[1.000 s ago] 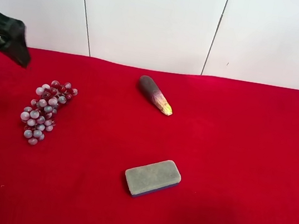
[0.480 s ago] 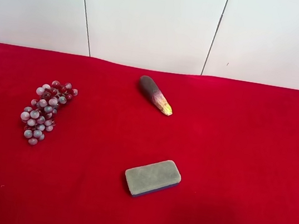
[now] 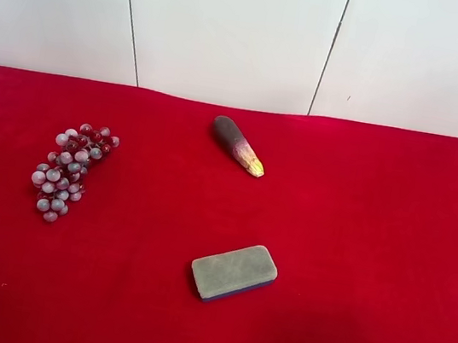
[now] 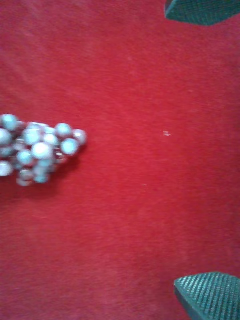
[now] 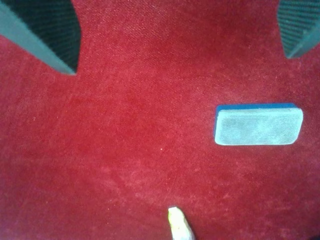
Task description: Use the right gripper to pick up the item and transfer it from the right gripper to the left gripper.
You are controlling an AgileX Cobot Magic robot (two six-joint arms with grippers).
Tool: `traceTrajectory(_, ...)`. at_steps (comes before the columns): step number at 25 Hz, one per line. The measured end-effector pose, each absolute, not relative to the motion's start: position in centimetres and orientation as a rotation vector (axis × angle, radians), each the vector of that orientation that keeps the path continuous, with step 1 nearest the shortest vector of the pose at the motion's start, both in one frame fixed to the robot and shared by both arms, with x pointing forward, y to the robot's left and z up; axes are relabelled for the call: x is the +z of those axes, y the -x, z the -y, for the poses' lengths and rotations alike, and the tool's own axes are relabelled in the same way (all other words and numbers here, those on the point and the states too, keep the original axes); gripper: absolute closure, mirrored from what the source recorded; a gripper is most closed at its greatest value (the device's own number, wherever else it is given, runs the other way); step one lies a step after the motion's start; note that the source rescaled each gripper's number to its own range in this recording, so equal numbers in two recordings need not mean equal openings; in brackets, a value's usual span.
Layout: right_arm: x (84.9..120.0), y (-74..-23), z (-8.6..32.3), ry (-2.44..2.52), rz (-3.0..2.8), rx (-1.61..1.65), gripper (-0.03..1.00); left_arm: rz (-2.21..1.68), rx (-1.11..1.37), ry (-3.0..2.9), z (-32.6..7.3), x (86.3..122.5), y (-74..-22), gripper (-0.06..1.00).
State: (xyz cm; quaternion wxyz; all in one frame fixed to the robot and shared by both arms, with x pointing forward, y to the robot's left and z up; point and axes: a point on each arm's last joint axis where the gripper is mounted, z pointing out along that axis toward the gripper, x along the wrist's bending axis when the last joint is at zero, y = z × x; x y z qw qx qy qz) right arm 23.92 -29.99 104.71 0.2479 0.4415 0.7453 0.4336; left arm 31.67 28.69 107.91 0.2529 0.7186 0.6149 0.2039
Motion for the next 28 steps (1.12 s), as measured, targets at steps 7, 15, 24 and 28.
traceTrajectory(7,104.7,-23.9,30.0,-1.203,-2.032,1.182,0.25,-1.597,0.647,-1.876,-29.1,106.4,-29.8,-0.05)
traceTrajectory(15,104.7,-23.9,30.0,-1.203,-2.032,1.182,0.25,-1.576,0.674,-1.85,-29.5,105.1,-28.0,-0.05)
traceTrajectory(24,104.7,-23.9,30.0,-1.203,-2.032,1.182,0.25,-1.409,0.854,-1.669,-30.0,105.6,-23.9,-0.05)
traceTrajectory(28,104.7,-23.9,30.0,-1.203,-2.032,1.182,0.25,-1.4,0.932,-1.648,-29.2,105.6,-23.2,-0.06)
